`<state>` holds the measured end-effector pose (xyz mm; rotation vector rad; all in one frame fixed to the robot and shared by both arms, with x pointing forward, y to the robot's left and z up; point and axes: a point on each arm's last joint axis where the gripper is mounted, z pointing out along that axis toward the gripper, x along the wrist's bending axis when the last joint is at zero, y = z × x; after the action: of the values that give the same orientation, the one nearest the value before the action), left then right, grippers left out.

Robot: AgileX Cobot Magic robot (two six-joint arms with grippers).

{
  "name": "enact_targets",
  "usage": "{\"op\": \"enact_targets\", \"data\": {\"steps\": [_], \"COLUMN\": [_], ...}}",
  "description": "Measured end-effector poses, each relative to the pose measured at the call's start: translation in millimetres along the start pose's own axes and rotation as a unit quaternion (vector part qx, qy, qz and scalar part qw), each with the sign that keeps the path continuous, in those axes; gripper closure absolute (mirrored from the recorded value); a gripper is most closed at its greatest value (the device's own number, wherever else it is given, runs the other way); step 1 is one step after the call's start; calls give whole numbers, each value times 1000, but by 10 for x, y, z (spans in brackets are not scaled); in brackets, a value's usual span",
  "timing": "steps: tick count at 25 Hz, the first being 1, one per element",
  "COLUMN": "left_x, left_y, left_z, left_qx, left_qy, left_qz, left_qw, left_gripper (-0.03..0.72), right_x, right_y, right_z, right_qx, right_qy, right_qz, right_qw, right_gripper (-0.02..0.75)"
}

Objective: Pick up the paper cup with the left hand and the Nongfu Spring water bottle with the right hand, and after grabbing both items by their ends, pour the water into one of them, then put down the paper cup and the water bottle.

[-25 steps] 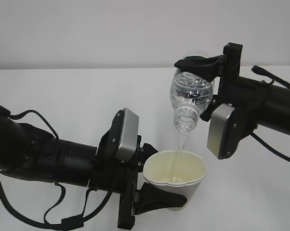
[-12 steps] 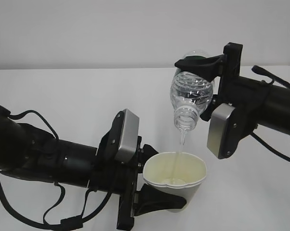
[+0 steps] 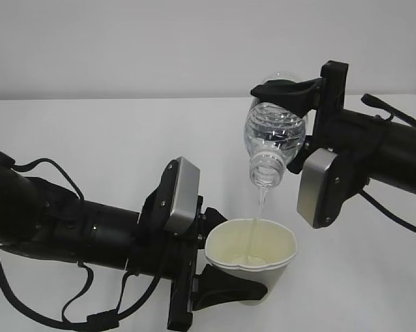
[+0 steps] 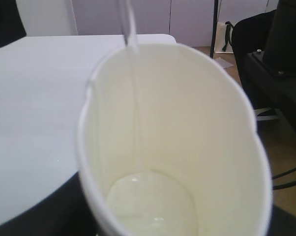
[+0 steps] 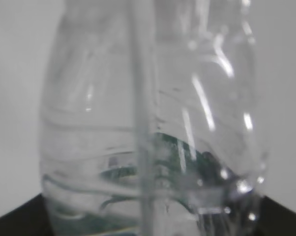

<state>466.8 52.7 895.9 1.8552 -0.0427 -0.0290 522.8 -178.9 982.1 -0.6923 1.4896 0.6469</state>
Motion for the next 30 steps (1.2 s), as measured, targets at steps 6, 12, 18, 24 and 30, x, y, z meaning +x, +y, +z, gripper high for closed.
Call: {"op": "enact_targets", "data": {"steps": [6, 12, 18, 24, 30], "left_x": [0, 0, 6, 6, 6], "left_y": [0, 0, 2, 2, 2], "left_z": [0, 0, 0, 0, 0], "left_qx": [0, 0, -1, -1, -1], "left_qy": [0, 0, 3, 3, 3], "left_qz": [0, 0, -2, -2, -2], "left_qw": [1000, 1000, 1000, 1000, 1000], "left_gripper": [270, 270, 270, 270, 270], "right_x": [-5, -30, -32, -37, -37], "right_y": [2, 13, 13, 15, 16], "right_z": [0, -1, -1, -1, -1], "right_qx": [-1, -7, -7, -8, -9], "right_qy": [-3, -16, -18, -20, -20], "right_qz": [0, 0, 0, 0, 0], "right_qw": [1000, 1000, 1000, 1000, 1000], "right_gripper": [274, 274, 274, 274, 274]}}
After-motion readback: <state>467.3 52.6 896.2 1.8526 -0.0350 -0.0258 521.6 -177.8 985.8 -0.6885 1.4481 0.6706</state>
